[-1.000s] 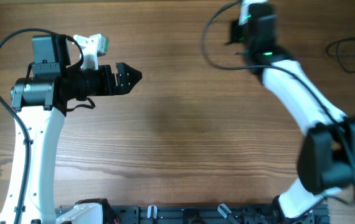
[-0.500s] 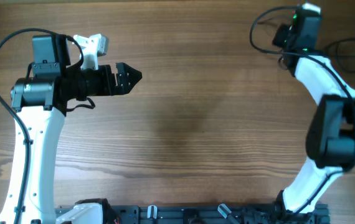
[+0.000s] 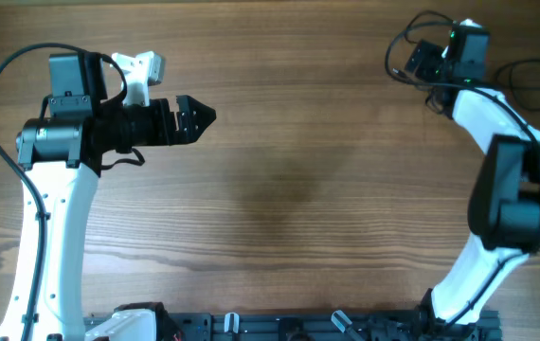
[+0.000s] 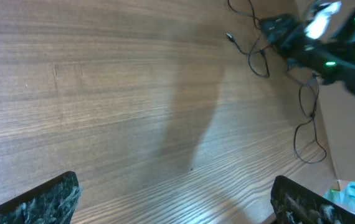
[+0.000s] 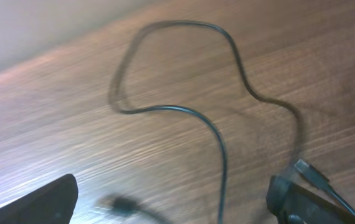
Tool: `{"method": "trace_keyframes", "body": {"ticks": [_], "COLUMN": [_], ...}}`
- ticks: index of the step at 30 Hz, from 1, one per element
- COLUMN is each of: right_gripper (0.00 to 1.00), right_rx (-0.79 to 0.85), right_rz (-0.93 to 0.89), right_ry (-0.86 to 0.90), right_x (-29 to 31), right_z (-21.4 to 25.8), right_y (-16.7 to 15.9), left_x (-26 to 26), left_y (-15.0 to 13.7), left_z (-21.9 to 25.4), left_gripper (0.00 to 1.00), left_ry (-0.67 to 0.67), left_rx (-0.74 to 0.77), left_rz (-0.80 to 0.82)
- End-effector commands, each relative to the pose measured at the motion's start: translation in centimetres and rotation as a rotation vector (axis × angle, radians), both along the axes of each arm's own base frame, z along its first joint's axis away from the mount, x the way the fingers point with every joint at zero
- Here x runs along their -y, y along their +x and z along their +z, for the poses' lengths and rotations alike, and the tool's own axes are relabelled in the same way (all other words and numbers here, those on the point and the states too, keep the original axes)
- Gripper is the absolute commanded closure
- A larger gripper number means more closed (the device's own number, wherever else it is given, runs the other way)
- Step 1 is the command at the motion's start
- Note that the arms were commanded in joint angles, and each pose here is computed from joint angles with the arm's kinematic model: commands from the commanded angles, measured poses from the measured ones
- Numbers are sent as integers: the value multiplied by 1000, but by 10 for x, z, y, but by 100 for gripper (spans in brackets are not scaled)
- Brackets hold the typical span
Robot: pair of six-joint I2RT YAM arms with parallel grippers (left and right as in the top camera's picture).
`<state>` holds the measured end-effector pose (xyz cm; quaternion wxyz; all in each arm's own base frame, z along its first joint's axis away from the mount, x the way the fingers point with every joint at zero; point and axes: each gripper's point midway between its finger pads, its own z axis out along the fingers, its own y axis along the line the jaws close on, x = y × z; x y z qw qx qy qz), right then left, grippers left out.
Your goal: Untangle cables
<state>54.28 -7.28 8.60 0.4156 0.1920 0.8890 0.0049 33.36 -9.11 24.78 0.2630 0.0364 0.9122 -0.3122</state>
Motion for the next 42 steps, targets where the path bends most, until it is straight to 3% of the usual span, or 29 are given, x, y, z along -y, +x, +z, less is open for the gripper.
{"method": "trace_keyframes", "body": {"ticks": [1,5,7,10,12,16,20,22,28,32,37,42], "right_gripper": [0,1,0,0,0,0,0,0,0,0,0,0], "right_rx": [206,291,282,255,274,424,519,524,265,253,261,450], "right_rz": [73,65,49,43,43,52,83,84,46,-3,50,61], "right_ry": [10,-7,18,37,36,18,22,22,87,48,-44,-71], "right_x": [-17,-23,-28,-37,-41,-53,-65,-66,-68,-58,-54,-50], "right_z": [133,231,253,274,284,314,319,315,251,249,239,225], "right_y": [-19,-93,-135,-216,-250,-347,-408,-422,-448,-450,-425,-378], "left_x": [-1,-1,-1,-1,-1,-1,-1,-1,-1,-1,-1,-1], "left_y": [1,1,1,1,1,1,1,1,1,1,1,1], "left_z": [1,1,1,1,1,1,1,1,1,1,1,1], "left_gripper": [0,0,0,0,0,0,0,0,0,0,0,0], "left_ry": [6,6,6,6,5,6,6,6,6,6,6,6], "left_rx": [9,9,9,9,9,9,9,9,9,9,9,9], "left_rz": [0,0,0,0,0,0,0,0,0,0,0,0]}}
